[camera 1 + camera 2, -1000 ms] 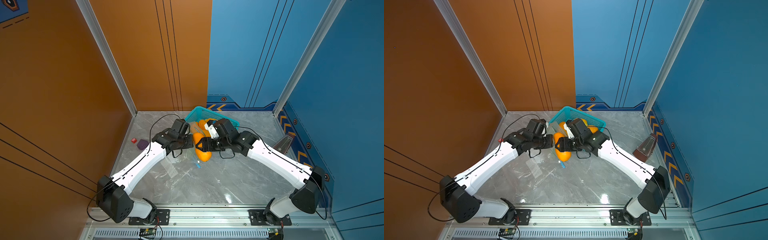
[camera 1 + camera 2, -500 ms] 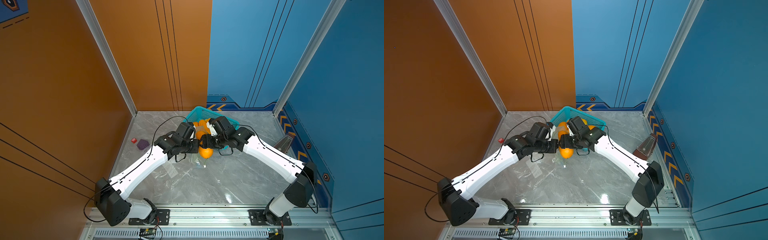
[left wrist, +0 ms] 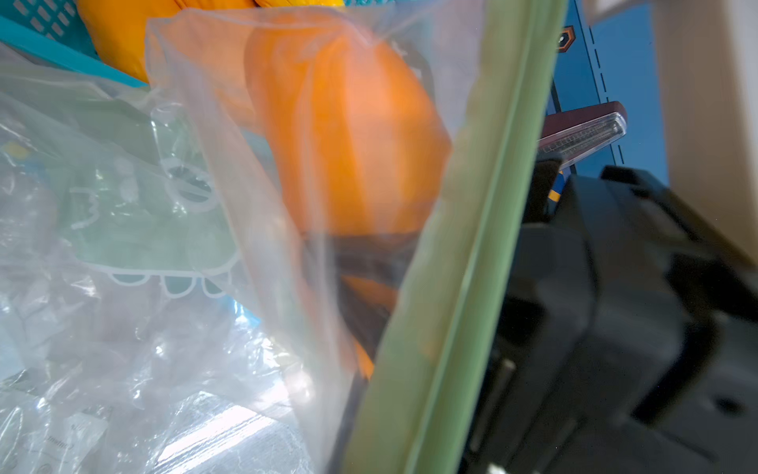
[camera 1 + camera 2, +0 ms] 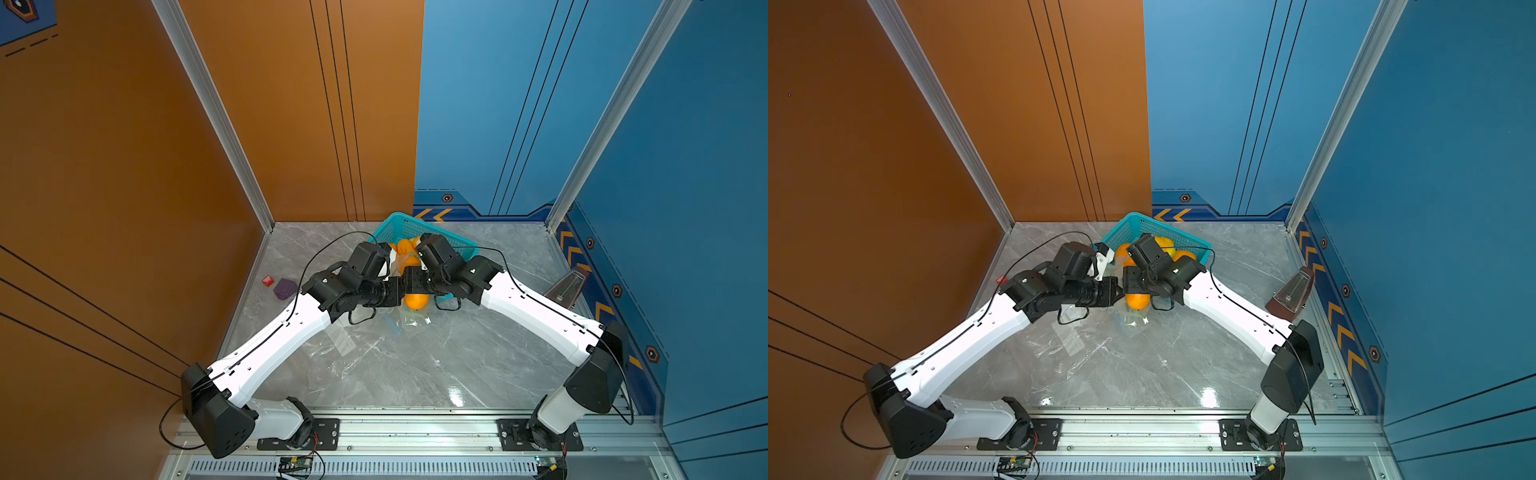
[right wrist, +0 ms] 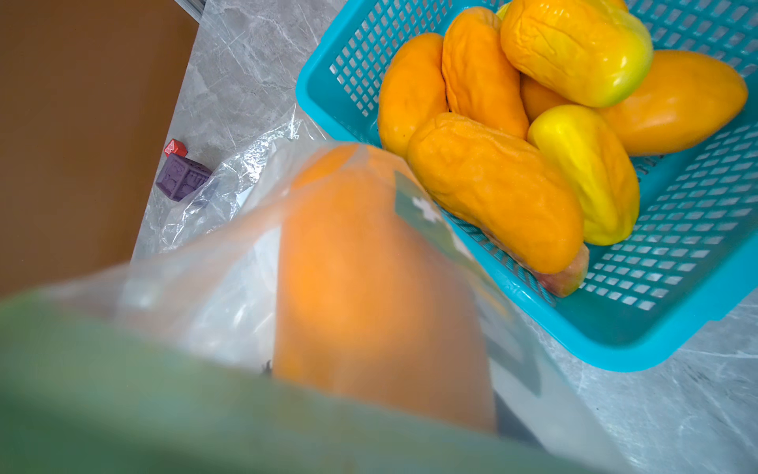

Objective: Place the mango in a zip-top bag and seal the zipper
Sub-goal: Place the mango in the zipper food storage bag, then pick up the mango from the basket.

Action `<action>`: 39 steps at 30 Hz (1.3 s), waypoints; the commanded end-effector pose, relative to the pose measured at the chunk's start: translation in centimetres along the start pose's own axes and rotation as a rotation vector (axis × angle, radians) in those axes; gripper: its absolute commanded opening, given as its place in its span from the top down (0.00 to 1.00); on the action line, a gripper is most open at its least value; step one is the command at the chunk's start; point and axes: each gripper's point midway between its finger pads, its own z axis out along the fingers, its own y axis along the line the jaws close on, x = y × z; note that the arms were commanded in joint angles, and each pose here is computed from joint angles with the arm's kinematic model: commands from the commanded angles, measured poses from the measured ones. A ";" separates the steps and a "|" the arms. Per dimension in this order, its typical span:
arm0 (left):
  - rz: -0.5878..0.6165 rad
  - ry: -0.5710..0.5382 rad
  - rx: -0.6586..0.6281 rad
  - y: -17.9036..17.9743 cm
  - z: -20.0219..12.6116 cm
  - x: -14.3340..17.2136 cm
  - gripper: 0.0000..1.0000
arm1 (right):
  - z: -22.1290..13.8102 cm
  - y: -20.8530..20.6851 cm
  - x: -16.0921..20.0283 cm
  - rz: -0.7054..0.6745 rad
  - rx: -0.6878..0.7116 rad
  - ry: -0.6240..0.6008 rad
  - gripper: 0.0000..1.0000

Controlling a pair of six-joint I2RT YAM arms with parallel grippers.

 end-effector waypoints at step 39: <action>-0.144 -0.082 -0.122 5.7 -0.8 -1.2 1.00 | -13.9 -9.2 -6.1 0.052 0.142 -0.264 0.13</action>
